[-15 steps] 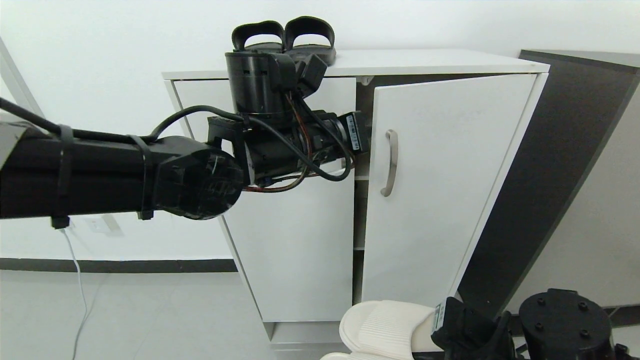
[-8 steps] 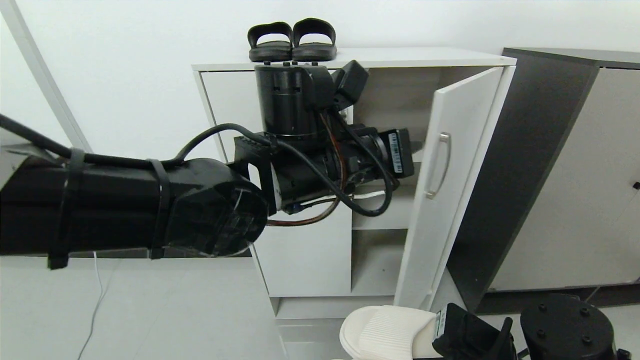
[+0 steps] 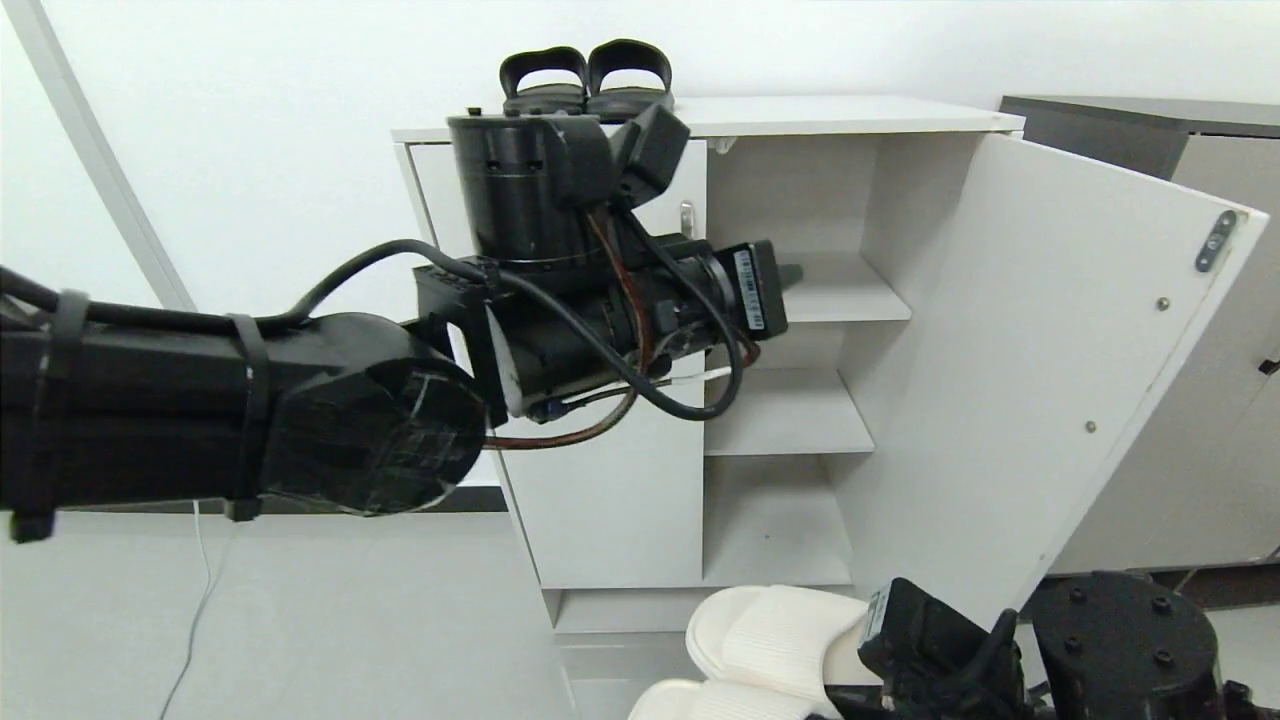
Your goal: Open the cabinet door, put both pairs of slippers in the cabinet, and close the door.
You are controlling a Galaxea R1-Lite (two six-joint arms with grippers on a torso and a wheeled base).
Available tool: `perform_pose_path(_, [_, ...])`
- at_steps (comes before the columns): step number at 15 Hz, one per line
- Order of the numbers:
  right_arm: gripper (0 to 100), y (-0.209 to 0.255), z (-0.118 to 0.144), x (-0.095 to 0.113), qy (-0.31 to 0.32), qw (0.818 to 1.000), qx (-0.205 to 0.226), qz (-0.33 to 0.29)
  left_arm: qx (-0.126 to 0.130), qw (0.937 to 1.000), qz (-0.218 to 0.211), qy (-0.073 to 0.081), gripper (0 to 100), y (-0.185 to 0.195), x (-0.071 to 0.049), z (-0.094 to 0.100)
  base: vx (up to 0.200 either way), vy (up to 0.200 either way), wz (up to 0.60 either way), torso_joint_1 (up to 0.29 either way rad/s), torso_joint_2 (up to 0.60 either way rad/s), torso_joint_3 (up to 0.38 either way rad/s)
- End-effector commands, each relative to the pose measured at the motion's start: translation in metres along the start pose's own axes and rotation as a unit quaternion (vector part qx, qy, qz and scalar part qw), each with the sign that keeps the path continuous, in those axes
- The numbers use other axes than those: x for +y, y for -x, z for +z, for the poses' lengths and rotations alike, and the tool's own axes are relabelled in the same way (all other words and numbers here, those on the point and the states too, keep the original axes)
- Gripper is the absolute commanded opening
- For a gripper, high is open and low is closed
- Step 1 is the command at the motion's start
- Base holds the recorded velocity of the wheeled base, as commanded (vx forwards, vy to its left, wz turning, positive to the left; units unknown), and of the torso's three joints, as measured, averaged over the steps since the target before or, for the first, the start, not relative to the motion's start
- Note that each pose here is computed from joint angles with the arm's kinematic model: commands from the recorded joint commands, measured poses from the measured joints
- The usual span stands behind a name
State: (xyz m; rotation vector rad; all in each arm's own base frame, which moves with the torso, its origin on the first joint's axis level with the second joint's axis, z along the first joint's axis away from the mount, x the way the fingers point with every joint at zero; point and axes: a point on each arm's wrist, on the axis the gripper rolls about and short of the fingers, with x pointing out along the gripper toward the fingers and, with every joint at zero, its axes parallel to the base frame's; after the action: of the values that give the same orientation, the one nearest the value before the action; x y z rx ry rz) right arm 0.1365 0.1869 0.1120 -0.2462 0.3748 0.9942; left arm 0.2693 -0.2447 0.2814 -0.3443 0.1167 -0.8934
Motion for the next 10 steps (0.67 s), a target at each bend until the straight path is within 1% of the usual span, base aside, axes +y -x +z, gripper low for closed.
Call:
perform_pose_path(1, [0,-0.012,0.007,-0.009,-0.016,0.999,-0.004,-0.050,-0.046,0.9980,0.041,-0.016,0,0.049,0.008,0.033,0.000,0.000,0.00,0.000,0.00,0.000])
perform_pose_path(2, [0,-0.017,0.014,-0.013,-0.035,0.996,-0.015,-0.084,-0.058,0.9951,0.073,-0.035,0,0.073,0.015,0.042,0.000,0.000,0.00,0.000,0.00,0.000])
perform_pose_path(3, [0,-0.020,0.021,-0.017,-0.050,0.992,-0.026,-0.114,-0.069,0.9901,0.110,-0.054,0,0.093,0.017,0.047,0.000,0.000,0.00,0.000,0.00,0.000])
perform_pose_path(4, [0,-0.030,0.030,-0.026,-0.071,0.983,-0.038,-0.166,-0.072,0.9794,0.174,-0.073,0,0.127,0.022,0.047,0.000,0.000,0.00,0.000,0.00,0.000])
perform_pose_path(5, [0,-0.039,0.037,-0.034,-0.081,0.974,-0.047,-0.205,-0.079,0.9721,0.205,-0.081,0,0.154,0.022,0.046,0.000,0.000,0.00,0.000,0.00,0.000])
perform_pose_path(6, [0,-0.052,0.043,-0.042,-0.092,0.961,-0.054,-0.255,-0.086,0.9687,0.217,-0.083,0,0.178,0.017,0.041,0.000,0.000,0.00,0.000,0.00,0.000])
perform_pose_path(7, [0,-0.063,0.049,-0.047,-0.103,0.947,-0.064,-0.298,-0.092,0.9657,0.226,-0.089,0,0.198,0.013,0.036,0.000,0.000,0.00,0.000,0.00,0.000])
perform_pose_path(8, [0,-0.074,0.053,-0.051,-0.119,0.933,-0.071,-0.331,-0.098,0.9595,0.244,-0.102,0,0.218,0.009,0.029,0.000,0.000,0.00,0.000,0.00,0.000])
perform_pose_path(9, [0,-0.080,0.055,-0.054,-0.125,0.922,-0.076,-0.359,-0.103,0.9499,0.271,-0.116,0,0.234,0.007,0.021,0.000,0.000,0.00,0.000,0.00,0.000])
perform_pose_path(10, [0,-0.084,0.055,-0.057,-0.127,0.913,-0.076,-0.381,-0.109,0.9362,0.308,-0.129,0,0.248,0.007,0.014,0.000,0.000,0.00,0.000,0.00,0.000])
